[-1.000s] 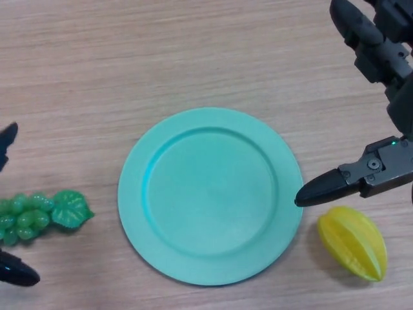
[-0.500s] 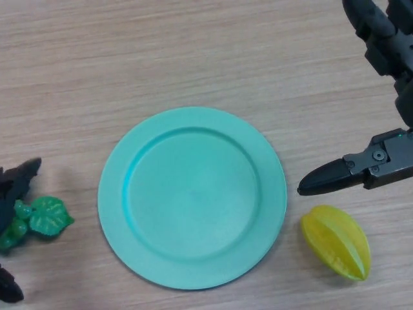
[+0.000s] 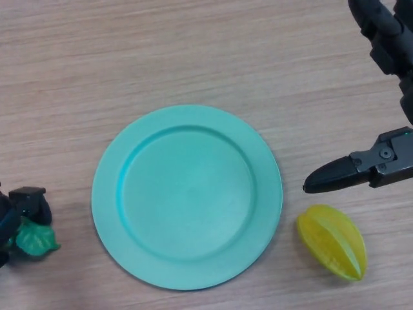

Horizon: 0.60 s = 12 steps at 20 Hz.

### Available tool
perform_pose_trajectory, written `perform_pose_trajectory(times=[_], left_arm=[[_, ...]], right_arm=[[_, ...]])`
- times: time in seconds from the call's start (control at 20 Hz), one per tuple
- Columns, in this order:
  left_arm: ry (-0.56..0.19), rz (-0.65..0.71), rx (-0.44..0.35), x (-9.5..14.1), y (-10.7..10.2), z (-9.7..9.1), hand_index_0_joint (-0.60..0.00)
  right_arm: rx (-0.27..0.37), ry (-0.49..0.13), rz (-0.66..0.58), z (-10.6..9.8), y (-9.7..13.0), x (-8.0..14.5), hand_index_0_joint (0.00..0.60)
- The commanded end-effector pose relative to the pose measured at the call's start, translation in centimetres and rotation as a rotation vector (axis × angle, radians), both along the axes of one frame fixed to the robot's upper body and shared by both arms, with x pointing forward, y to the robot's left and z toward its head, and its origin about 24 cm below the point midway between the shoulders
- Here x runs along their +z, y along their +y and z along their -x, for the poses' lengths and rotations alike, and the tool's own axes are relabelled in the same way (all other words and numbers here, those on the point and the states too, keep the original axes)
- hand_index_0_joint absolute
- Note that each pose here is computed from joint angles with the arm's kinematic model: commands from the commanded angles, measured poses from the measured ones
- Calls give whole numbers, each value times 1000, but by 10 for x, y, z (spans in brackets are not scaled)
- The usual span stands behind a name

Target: Pick up the green grapes and place it on the plate

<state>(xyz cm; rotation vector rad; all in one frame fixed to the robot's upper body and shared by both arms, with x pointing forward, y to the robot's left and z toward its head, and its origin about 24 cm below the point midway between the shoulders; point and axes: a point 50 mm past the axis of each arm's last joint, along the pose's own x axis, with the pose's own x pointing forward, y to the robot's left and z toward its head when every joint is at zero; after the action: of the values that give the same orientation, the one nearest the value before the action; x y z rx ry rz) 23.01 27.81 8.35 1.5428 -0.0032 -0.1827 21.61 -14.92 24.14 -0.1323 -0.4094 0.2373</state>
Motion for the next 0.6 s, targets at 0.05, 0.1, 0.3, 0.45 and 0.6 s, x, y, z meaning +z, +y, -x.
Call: perform_pose_trajectory(times=[0.05,0.1,0.3,0.45,0.6], left_arm=[[-168,18,75,48,25,7,-600],[-174,90,82,60,22,10,-600],[-211,207,37,96,-4,24,-600],[-282,485,20,126,-37,26,-600],[-313,486,-88,146,-77,20,-600]], right_arm=[[-24,-212,-35,14,-7,26,0],[-24,-209,-41,15,-7,26,0],[-22,-210,-72,16,-7,27,0],[-19,-210,-78,17,-6,29,0],[-17,-218,-77,19,-4,29,0]])
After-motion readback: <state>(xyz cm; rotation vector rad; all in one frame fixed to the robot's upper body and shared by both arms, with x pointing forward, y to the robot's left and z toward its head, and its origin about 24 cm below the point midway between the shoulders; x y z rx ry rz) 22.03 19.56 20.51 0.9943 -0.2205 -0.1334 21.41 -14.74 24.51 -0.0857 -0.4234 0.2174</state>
